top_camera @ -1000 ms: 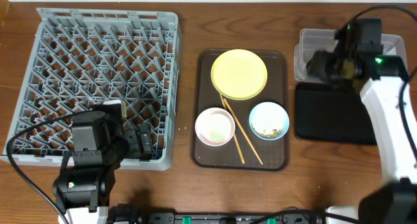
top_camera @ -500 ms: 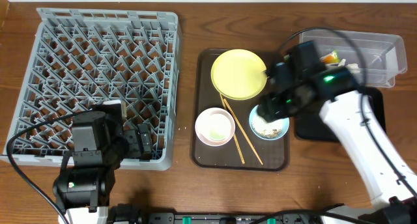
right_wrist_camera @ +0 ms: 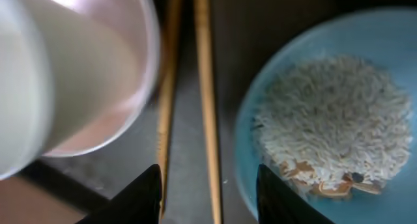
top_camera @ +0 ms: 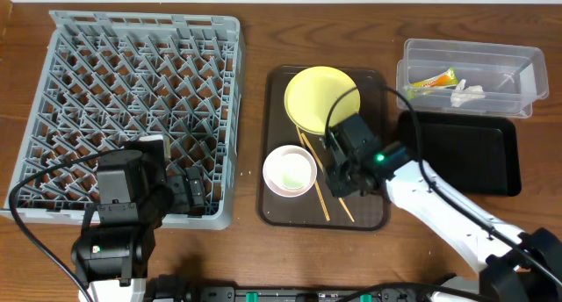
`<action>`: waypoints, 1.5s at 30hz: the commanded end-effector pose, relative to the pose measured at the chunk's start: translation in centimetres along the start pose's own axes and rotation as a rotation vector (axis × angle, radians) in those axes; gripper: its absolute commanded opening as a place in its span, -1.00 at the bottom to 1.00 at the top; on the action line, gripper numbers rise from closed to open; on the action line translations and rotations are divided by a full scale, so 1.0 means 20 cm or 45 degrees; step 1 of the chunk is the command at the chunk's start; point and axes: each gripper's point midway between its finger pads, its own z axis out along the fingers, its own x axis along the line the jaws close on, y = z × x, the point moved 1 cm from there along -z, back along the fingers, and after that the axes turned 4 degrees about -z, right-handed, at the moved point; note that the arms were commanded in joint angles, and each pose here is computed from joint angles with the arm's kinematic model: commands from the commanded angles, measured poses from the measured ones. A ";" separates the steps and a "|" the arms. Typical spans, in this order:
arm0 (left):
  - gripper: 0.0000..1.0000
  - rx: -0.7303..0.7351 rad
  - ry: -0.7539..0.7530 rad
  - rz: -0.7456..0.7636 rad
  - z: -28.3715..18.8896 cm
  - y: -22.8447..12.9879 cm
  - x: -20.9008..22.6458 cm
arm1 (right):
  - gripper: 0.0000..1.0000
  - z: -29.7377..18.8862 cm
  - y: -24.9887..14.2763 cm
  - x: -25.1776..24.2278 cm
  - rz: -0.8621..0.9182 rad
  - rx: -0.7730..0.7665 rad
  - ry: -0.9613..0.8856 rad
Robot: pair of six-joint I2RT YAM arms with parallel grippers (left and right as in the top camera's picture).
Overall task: Sort waste into correct bins and load items into the dishwasher
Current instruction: 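Grasp the blue bowl rim with right gripper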
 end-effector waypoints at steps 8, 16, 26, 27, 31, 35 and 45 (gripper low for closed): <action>0.88 -0.006 -0.015 -0.007 -0.02 0.01 -0.01 | -0.44 0.10 -0.08 -0.06 0.093 -0.011 -0.091; 0.88 -0.005 -0.015 -0.008 -0.02 0.01 -0.01 | -0.62 0.13 -0.10 -0.07 0.087 -0.027 -0.088; 0.88 -0.005 -0.015 -0.008 -0.02 0.01 -0.01 | -0.74 0.16 -0.14 -0.10 0.078 -0.021 -0.121; 0.88 -0.005 -0.015 -0.008 -0.02 0.01 -0.01 | -0.76 0.16 -0.14 -0.10 0.078 -0.022 -0.122; 0.88 -0.005 -0.015 -0.008 -0.02 0.01 -0.01 | -0.87 0.16 -0.14 -0.10 0.078 -0.022 -0.124; 0.88 -0.005 -0.015 -0.008 -0.02 0.01 -0.01 | -0.97 0.15 -0.11 -0.10 0.078 -0.044 -0.118; 0.88 -0.005 -0.015 -0.008 -0.02 0.01 -0.01 | -0.98 -0.11 0.16 -0.08 0.085 -0.163 -0.158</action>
